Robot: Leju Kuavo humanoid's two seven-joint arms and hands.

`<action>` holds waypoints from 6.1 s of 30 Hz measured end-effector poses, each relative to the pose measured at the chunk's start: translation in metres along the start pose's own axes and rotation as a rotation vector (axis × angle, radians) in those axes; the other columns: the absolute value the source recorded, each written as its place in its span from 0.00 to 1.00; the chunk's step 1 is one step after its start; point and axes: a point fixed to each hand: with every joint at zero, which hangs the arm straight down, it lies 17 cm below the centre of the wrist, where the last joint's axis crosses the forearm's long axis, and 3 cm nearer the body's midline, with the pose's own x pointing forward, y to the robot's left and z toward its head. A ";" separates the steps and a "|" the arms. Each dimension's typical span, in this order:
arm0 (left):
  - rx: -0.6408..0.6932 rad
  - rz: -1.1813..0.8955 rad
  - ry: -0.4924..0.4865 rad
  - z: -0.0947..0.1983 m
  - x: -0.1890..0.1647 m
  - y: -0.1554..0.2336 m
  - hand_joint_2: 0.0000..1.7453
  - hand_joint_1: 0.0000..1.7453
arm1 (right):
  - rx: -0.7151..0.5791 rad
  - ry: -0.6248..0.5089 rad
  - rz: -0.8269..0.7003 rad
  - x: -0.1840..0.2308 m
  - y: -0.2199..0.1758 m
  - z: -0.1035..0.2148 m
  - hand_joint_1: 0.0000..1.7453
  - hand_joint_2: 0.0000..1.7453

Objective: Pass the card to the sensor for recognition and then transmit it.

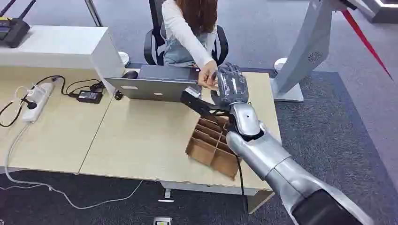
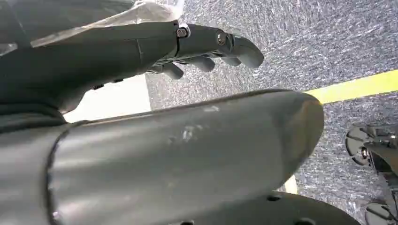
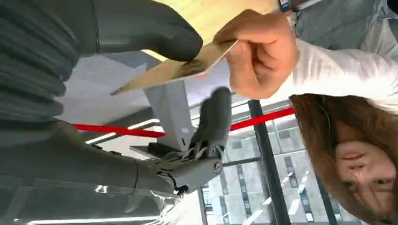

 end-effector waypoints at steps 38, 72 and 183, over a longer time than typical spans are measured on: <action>0.016 -0.017 0.008 -0.002 -0.004 0.008 0.00 0.00 | -0.014 -0.010 -0.014 0.004 -0.003 0.003 1.00 1.00; -0.011 0.077 0.047 -0.001 -0.011 -0.003 0.00 0.00 | -0.234 0.250 -0.129 -0.144 -0.083 0.102 1.00 1.00; -0.019 0.105 0.046 0.001 -0.004 -0.010 0.00 0.00 | -0.246 0.246 -0.090 -0.119 -0.040 0.112 1.00 1.00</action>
